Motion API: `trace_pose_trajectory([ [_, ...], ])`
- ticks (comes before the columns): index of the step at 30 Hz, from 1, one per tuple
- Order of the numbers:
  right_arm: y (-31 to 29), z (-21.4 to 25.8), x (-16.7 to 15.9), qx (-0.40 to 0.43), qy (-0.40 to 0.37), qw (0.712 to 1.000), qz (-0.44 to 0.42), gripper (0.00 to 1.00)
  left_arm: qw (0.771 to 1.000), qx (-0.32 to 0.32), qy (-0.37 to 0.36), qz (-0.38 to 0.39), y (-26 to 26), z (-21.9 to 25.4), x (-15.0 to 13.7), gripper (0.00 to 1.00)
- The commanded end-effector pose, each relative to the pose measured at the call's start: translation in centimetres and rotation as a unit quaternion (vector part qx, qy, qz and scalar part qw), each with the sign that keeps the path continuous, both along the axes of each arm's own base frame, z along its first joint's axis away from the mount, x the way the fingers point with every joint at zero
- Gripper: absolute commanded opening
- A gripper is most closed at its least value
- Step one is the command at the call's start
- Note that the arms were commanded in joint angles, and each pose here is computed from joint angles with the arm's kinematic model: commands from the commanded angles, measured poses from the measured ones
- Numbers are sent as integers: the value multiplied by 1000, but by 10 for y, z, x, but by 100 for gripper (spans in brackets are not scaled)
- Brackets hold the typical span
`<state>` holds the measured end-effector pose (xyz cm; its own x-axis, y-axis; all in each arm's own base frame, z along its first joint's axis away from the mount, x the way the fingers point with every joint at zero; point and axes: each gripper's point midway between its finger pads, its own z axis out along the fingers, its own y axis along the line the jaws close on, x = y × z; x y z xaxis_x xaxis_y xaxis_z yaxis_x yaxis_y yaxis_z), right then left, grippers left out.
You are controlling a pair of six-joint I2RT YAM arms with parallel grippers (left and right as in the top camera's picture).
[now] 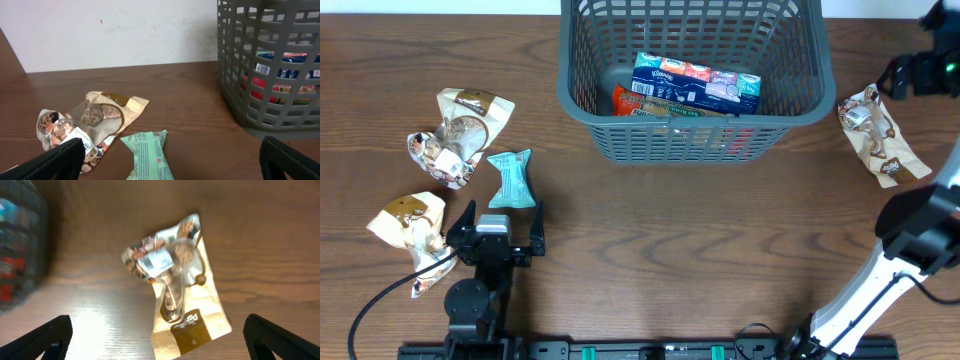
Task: Pack container
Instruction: 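Grasp the white-brown pouch with the right gripper and lift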
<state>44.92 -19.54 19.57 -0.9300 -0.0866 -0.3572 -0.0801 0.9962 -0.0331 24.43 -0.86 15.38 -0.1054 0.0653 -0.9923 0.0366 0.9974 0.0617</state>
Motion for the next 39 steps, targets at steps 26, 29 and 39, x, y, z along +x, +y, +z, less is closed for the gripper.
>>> trace_pose_trajectory([
  [26,-5,-182,-3,39,177,983,20,98,1000,-3,8,11,3,-9,1,99],
  [29,-6,-182,-1,38,174,984,20,94,1000,-3,8,11,3,-9,1,99],
  [39,-13,-198,-9,17,199,980,-21,89,1000,-3,8,11,3,-9,1,99],
])
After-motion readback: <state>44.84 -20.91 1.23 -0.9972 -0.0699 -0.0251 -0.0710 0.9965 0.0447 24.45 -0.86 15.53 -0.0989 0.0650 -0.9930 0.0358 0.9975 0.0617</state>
